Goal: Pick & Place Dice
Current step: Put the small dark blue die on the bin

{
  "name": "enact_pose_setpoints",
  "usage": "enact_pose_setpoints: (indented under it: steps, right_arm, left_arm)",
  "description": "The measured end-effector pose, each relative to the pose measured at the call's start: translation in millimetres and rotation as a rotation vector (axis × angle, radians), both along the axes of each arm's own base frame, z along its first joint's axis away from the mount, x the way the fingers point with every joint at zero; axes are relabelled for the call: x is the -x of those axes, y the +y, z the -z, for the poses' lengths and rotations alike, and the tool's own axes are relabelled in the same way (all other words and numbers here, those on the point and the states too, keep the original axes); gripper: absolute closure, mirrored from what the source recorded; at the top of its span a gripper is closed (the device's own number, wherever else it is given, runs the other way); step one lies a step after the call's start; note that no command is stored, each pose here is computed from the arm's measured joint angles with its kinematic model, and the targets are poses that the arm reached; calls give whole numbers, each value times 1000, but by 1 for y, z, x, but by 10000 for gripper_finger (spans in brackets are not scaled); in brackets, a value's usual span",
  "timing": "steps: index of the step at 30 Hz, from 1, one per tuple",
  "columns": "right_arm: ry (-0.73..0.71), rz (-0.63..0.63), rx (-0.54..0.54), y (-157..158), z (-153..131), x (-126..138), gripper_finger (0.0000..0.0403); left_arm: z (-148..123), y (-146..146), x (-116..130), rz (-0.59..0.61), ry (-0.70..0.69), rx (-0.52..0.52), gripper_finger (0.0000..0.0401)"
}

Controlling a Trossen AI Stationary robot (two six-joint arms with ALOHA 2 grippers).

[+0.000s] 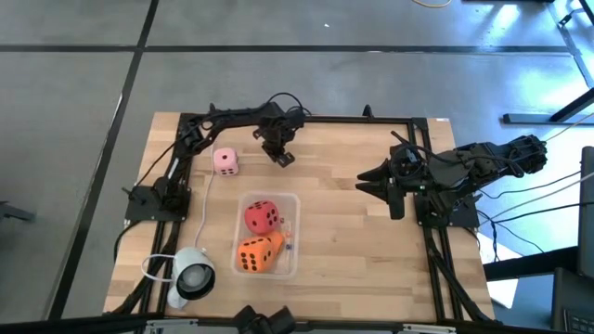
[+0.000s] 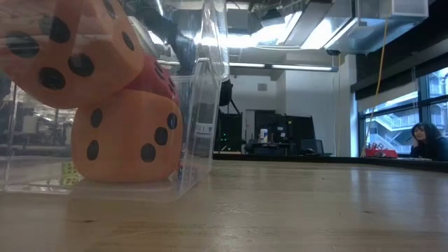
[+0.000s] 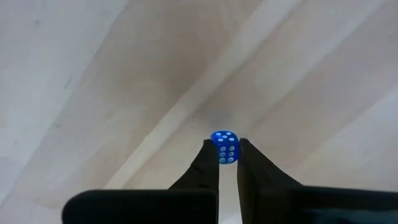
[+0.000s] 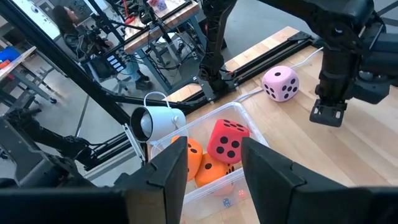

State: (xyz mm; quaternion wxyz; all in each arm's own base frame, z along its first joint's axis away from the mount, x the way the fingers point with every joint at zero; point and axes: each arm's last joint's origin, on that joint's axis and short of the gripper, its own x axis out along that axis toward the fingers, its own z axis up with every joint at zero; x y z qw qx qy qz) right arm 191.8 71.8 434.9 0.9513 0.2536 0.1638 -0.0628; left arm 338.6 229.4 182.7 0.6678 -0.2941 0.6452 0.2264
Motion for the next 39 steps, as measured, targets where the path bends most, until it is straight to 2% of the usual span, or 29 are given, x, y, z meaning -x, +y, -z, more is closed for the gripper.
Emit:
enact_pose_setpoints:
  steps: [7,16,22,27,33,39]
  right_arm:
    - [0,-2,4,0,0,0,254]
    - [0,-5,11,0,0,0,254]
    - [1,-6,15,0,0,0,254]
    - [1,-6,16,0,0,0,254]
    - [1,-8,22,0,0,0,254]
    - [2,-10,30,0,0,0,254]
  left_arm:
    - [-35,-5,8,10,-95,-13,398]
    - [-119,-45,32,94,-268,-91,398]
    - [-177,-99,50,170,-442,-132,398]
    - [-210,-152,65,261,-553,-140,398]
    - [-227,-206,75,335,-595,-196,398]
    - [-224,-260,72,524,-600,-181,398]
